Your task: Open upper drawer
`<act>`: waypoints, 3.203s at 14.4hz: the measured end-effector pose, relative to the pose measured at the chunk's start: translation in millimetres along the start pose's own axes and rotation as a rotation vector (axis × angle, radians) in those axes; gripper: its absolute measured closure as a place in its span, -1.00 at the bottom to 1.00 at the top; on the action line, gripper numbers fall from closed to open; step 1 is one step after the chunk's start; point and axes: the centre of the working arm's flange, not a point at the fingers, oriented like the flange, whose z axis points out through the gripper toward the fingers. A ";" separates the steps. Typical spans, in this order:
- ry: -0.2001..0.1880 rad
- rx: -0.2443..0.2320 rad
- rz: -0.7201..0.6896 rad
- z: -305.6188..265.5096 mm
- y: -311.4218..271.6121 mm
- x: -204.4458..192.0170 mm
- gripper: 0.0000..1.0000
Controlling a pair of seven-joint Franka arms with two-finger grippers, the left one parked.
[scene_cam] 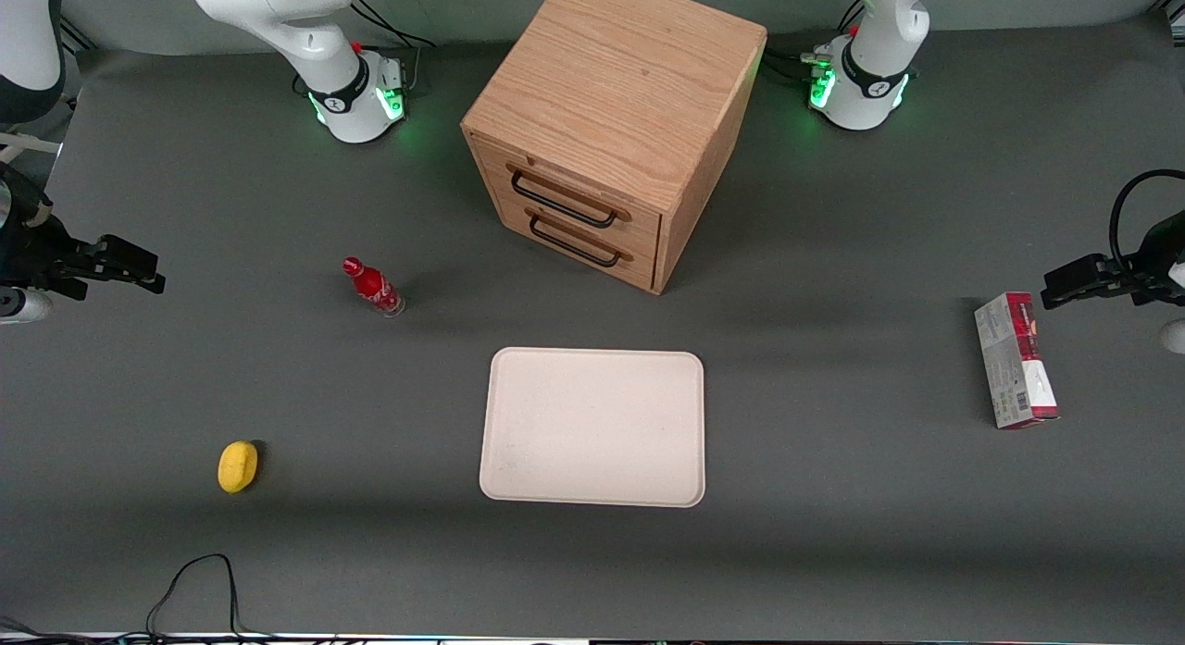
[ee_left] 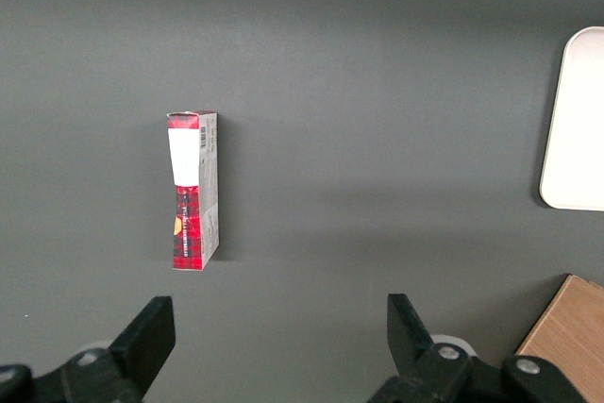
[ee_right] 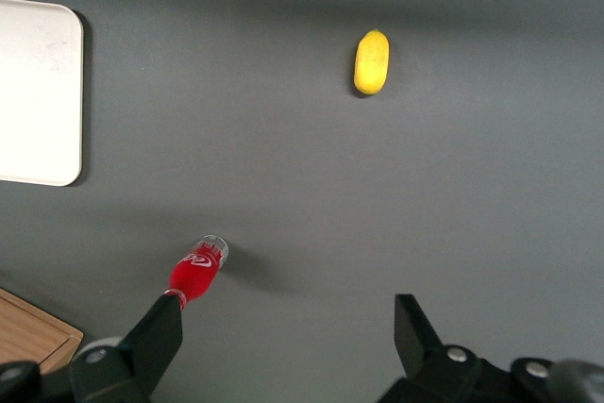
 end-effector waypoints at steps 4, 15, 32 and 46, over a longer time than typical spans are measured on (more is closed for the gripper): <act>0.000 0.000 0.000 -0.1 0.0 0.0 -1.00; -0.003 0.031 -0.274 -7.0 -174.5 1.6 -1.00; -0.082 0.020 -0.768 39.6 -465.3 -107.3 -1.00; -0.146 0.130 -0.898 70.6 -463.8 -103.8 -1.00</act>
